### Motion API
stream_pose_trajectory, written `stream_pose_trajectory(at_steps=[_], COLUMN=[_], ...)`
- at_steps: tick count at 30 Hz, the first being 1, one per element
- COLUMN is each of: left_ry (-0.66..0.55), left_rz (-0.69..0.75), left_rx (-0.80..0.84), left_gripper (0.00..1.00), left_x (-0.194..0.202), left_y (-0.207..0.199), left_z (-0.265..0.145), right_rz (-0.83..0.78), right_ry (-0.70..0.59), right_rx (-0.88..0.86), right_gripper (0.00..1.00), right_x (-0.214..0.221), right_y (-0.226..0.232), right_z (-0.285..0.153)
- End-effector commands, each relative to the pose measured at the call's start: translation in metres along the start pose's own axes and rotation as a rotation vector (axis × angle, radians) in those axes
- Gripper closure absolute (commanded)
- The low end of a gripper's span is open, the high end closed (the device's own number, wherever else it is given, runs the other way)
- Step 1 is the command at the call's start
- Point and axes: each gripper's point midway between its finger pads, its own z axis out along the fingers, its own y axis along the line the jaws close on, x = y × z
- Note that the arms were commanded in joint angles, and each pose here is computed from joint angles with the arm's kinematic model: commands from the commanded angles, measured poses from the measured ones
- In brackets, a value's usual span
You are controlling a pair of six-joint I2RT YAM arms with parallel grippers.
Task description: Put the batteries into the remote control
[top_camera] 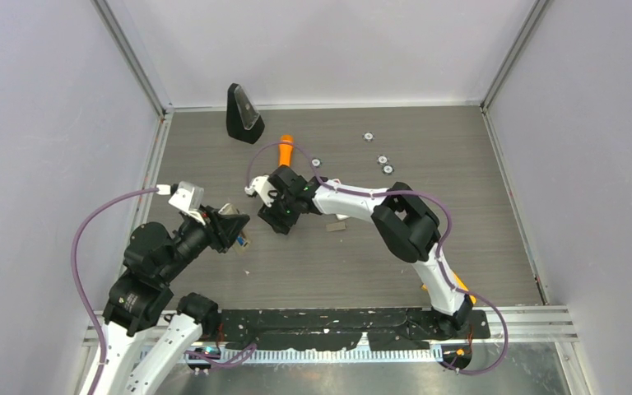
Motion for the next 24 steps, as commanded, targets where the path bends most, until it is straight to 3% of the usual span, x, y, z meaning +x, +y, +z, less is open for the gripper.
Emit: stream_pose_trajectory(at_steps=[1, 6, 10, 14, 24], left_ry=[-0.023, -0.018, -0.025, -0.03, -0.048], left_rz=[-0.022, -0.026, -0.033, -0.034, -0.073], left_rx=[0.033, 0.031, 0.049, 0.103, 0.183], left_gripper=[1.0, 1.0, 1.0, 1.0, 1.0], left_x=[-0.009, -0.008, -0.007, -0.003, 0.008], left_y=[-0.008, -0.008, -0.01, -0.017, -0.025], left_z=[0.0, 0.0, 0.002, 0.006, 0.019], right_rz=[-0.073, -0.011, 0.107, 0.313, 1.002], right_ry=[-0.001, 0.053, 0.074, 0.055, -0.039], right_rx=[-0.003, 0.048, 0.14, 0.186, 0.25], right_gripper=[0.43, 0.72, 0.85, 0.89, 0.94], right_x=[-0.011, 0.002, 0.013, 0.023, 0.063], right_y=[-0.005, -0.012, -0.019, -0.015, -0.004], right_z=[0.004, 0.005, -0.009, -0.037, -0.116])
